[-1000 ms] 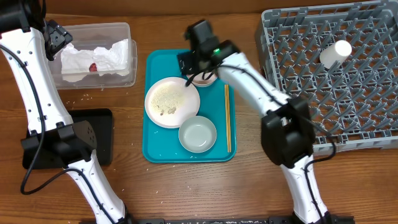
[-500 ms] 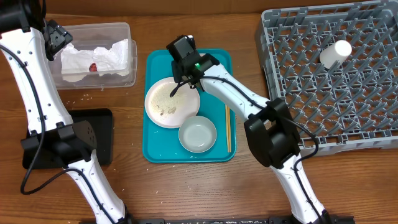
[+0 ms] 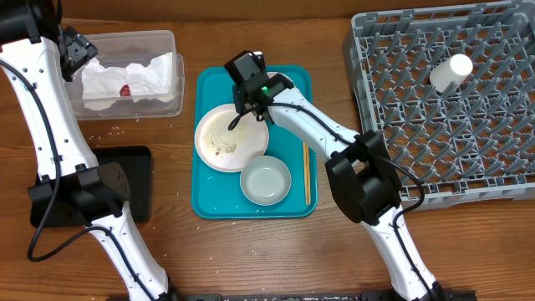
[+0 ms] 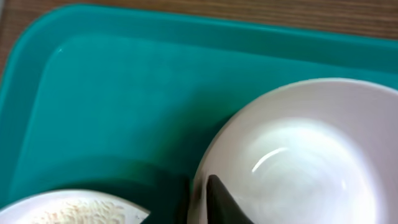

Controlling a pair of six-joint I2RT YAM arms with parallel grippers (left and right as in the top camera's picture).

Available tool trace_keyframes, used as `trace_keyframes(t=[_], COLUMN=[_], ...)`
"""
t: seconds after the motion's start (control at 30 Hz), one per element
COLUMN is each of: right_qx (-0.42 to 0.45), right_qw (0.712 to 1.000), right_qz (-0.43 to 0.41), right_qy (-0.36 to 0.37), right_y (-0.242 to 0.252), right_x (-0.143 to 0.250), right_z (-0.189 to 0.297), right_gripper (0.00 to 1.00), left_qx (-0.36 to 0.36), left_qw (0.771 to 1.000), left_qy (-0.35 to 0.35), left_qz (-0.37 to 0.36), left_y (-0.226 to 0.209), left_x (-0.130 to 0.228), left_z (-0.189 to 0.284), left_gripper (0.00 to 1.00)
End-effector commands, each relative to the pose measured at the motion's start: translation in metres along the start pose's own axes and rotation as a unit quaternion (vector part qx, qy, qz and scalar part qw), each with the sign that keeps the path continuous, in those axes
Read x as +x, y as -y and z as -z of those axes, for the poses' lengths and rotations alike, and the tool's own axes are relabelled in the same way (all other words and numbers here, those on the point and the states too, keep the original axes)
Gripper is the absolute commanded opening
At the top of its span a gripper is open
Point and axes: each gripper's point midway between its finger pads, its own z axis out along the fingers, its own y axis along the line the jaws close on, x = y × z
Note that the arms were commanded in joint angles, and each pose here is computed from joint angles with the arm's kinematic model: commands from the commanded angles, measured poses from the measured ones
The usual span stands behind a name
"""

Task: Sort waste into correct bins and load items into the dishwasher
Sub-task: 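Move the right gripper back to the pink bowl on the tray, then grasp the pink bowl rim and place it in the dish rack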

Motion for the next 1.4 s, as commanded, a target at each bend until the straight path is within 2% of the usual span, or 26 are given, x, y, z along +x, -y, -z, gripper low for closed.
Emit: trace_keyframes(t=[0.0, 0.13, 0.3, 0.5, 0.67, 0.8, 0.93, 1.0, 1.17, 1.37], right_qx=[-0.003, -0.013, -0.018, -0.003, -0.052, -0.189, -0.324, -0.363, -0.374, -0.361], right_qw=[1.0, 0.999, 0.994, 0.977, 0.963, 0.94, 0.891, 0.872, 0.841, 0.835], right_qz=[-0.008, -0.014, -0.048, -0.123, -0.194, -0.245, -0.301, -0.319, -0.39, -0.416], right_qy=[0.018, 0.042, 0.096, 0.172, 0.179, 0.143, 0.099, 0.082, 0.031, -0.014], right_y=[-0.001, -0.004, 0.023, 0.118, 0.221, 0.279, 0.318, 0.328, 0.361, 0.384], right_x=[-0.015, -0.035, -0.089, -0.156, -0.176, -0.165, -0.14, -0.128, -0.086, -0.032], right_z=[0.015, 0.04, 0.093, 0.167, 0.2, 0.208, 0.223, 0.232, 0.242, 0.257], right_gripper=[0.07, 0.04, 0.04, 0.04, 0.04, 0.04, 0.04, 0.04, 0.04, 0.04], left_qx=[0.001, 0.001, 0.001, 0.001, 0.001, 0.001, 0.001, 0.001, 0.001, 0.001], left_qw=[1.0, 1.0, 1.0, 1.0, 1.0, 1.0, 1.0, 1.0, 1.0, 1.0], left_qy=[0.002, 0.002, 0.002, 0.002, 0.002, 0.002, 0.002, 0.002, 0.002, 0.002], left_qz=[0.004, 0.004, 0.004, 0.004, 0.004, 0.004, 0.004, 0.004, 0.004, 0.004], left_y=[0.002, 0.002, 0.002, 0.002, 0.002, 0.002, 0.002, 0.002, 0.002, 0.002], left_x=[0.001, 0.001, 0.001, 0.001, 0.001, 0.001, 0.001, 0.001, 0.001, 0.001], left_z=[0.003, 0.003, 0.003, 0.003, 0.003, 0.003, 0.003, 0.003, 0.003, 0.003], left_gripper=[1.0, 1.0, 1.0, 1.0, 1.0, 1.0, 1.0, 1.0, 1.0, 1.0])
